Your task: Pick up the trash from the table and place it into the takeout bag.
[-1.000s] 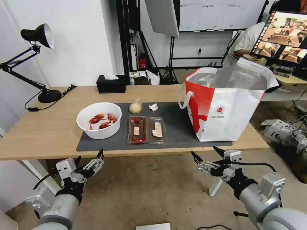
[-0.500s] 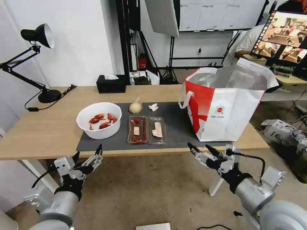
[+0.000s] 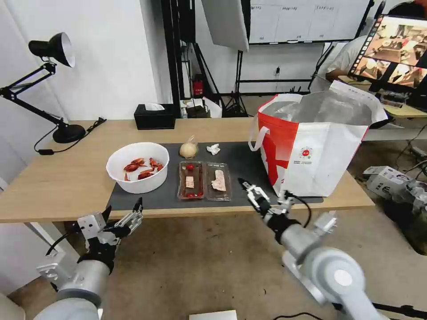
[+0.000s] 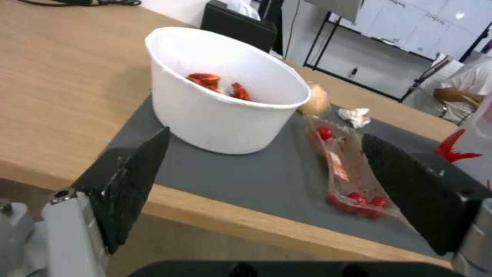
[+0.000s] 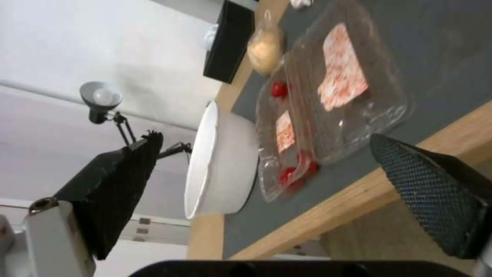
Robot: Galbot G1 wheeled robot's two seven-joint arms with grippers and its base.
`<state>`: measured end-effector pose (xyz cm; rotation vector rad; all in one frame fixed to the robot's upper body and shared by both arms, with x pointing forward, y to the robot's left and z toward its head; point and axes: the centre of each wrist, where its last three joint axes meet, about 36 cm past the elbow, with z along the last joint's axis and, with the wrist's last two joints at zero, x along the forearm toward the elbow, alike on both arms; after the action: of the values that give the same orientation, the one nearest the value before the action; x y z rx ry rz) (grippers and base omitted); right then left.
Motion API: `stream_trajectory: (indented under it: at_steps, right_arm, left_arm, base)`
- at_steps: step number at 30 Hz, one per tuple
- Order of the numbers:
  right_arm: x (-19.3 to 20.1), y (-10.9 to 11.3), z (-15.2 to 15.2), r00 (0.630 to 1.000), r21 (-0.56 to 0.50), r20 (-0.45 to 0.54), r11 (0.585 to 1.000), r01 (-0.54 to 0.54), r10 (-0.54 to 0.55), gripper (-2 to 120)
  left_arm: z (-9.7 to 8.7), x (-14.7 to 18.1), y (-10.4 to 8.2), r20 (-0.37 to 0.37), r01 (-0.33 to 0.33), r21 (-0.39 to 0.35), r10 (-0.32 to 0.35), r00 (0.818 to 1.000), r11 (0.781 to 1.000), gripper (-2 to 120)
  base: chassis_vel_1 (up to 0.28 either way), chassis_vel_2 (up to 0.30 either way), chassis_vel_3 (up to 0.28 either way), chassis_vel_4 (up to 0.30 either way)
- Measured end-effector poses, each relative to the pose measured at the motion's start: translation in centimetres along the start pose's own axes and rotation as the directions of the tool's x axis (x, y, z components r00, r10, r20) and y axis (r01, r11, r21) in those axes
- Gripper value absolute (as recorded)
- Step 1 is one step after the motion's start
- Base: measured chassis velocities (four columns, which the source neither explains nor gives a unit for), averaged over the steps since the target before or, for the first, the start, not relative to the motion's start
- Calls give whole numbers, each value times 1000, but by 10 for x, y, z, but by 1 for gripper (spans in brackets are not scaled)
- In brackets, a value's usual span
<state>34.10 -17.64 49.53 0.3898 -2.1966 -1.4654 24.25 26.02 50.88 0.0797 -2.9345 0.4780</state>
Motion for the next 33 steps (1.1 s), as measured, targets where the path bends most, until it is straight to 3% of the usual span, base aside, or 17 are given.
stream_trajectory:
  at_steps: [8, 17, 33]
  right_arm:
    - [-35, 4, 13, 999, -35, 2, 999, -39, 39, 100]
    - [-65, 31, 32, 994, -12, -24, 994, -109, 108, 100]
    - [-79, 29, 53, 984, -81, -52, 981, -174, 170, 100]
  left_arm:
    - [1, 0, 5, -9, 12, -15, -12, 1000, 1000, 100]
    - [0, 3, 13, -26, 29, -44, -31, 999, 999, 100]
    - [3, 9, 15, -43, 46, -46, -48, 998, 998, 100]
  base:
    - [0, 0, 0, 0]
    - [0, 0, 0, 0]
    - [0, 0, 0, 0]
